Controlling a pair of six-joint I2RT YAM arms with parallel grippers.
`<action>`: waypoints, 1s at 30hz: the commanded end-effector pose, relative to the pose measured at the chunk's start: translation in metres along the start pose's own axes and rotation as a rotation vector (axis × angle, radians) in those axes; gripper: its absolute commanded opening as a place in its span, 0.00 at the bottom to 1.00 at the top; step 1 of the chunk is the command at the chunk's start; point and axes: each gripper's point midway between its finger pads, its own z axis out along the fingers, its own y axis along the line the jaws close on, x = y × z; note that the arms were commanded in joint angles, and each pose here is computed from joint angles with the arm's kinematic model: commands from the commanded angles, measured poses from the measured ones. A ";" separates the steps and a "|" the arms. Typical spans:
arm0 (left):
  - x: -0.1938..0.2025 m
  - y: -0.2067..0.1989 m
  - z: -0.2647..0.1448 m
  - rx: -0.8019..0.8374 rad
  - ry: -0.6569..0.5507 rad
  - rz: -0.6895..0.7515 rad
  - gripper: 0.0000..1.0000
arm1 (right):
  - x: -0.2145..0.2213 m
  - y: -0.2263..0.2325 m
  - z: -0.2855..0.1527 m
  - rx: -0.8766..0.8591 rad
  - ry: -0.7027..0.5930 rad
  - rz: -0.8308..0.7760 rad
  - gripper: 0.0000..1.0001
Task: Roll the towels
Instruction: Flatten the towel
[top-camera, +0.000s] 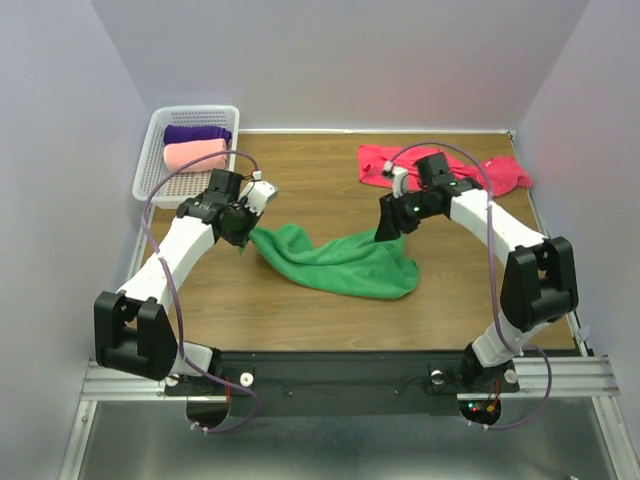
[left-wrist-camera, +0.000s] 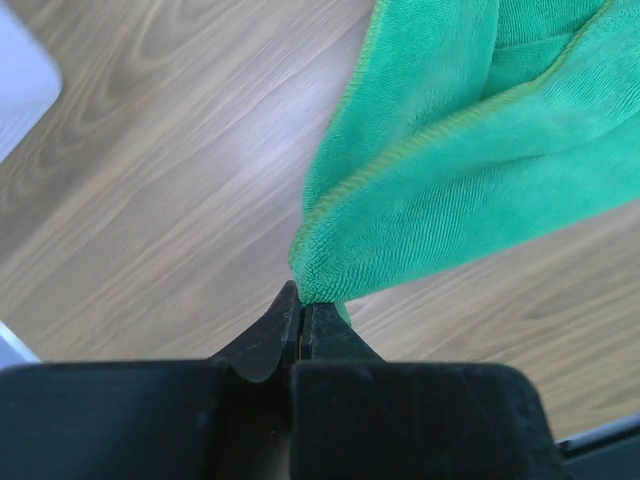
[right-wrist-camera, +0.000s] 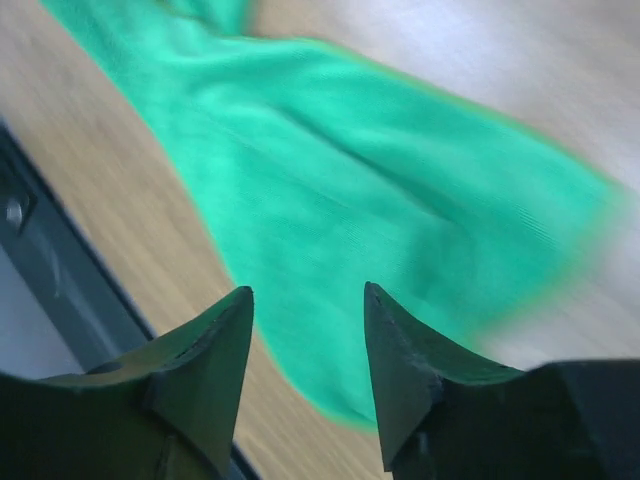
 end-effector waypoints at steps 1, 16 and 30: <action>0.015 0.020 -0.002 -0.106 0.062 0.049 0.00 | -0.043 -0.040 -0.058 0.105 -0.193 0.033 0.54; 0.006 0.004 0.020 0.008 0.067 0.009 0.00 | -0.027 -0.136 -0.016 0.288 -0.096 0.199 0.49; 0.012 -0.003 0.020 0.031 0.066 -0.005 0.00 | -0.015 -0.136 0.083 0.351 0.055 0.148 0.55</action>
